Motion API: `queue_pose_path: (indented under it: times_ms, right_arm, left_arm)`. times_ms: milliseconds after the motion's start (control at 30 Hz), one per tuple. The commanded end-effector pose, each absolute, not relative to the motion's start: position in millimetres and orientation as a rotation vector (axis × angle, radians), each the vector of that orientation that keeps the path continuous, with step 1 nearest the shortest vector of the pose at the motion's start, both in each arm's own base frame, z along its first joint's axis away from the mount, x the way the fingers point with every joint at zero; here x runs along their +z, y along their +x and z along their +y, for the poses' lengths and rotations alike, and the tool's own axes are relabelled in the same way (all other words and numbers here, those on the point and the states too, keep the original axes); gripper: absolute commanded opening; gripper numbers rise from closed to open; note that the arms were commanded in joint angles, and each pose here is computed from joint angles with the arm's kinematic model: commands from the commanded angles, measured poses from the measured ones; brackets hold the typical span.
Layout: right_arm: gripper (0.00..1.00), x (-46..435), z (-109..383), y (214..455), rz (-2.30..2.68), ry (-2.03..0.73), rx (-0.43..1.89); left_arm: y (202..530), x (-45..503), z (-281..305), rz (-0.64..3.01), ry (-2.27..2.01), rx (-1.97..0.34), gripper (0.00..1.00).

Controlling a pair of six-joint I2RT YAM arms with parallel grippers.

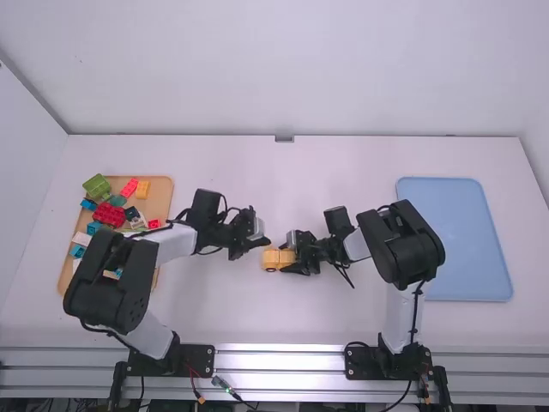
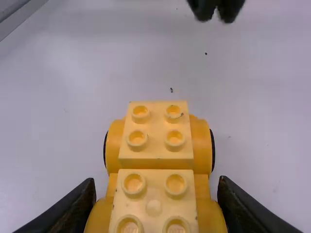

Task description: Assemble lego blocks to make yellow taxi

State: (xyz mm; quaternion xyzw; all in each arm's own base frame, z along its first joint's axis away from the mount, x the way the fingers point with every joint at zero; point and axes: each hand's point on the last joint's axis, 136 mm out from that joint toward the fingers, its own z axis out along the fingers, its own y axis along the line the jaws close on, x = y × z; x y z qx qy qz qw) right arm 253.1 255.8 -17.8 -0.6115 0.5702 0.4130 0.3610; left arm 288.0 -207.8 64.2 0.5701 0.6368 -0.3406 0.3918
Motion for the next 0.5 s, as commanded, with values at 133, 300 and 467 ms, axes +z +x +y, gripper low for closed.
queue_pose_path:
  times_ms: [133, 300, 467]
  right_arm:
    - [0.57, -18.8, 256.9, 249.7, 1.467, -1.569, 1.102]
    - [0.57, -18.8, 257.3, 249.3, 1.466, -1.570, 1.103]
    - [0.57, -18.8, 257.2, 249.5, 1.465, -1.569, 1.103]
  left_arm:
    - [267.2, 36.5, -220.6, 1.671, 1.491, -0.944, 0.02]
    - [262.5, 26.1, -221.8, 1.701, 1.500, -0.965, 0.02]
    - [262.1, 19.6, -220.3, 1.717, 1.501, -0.957, 0.02]
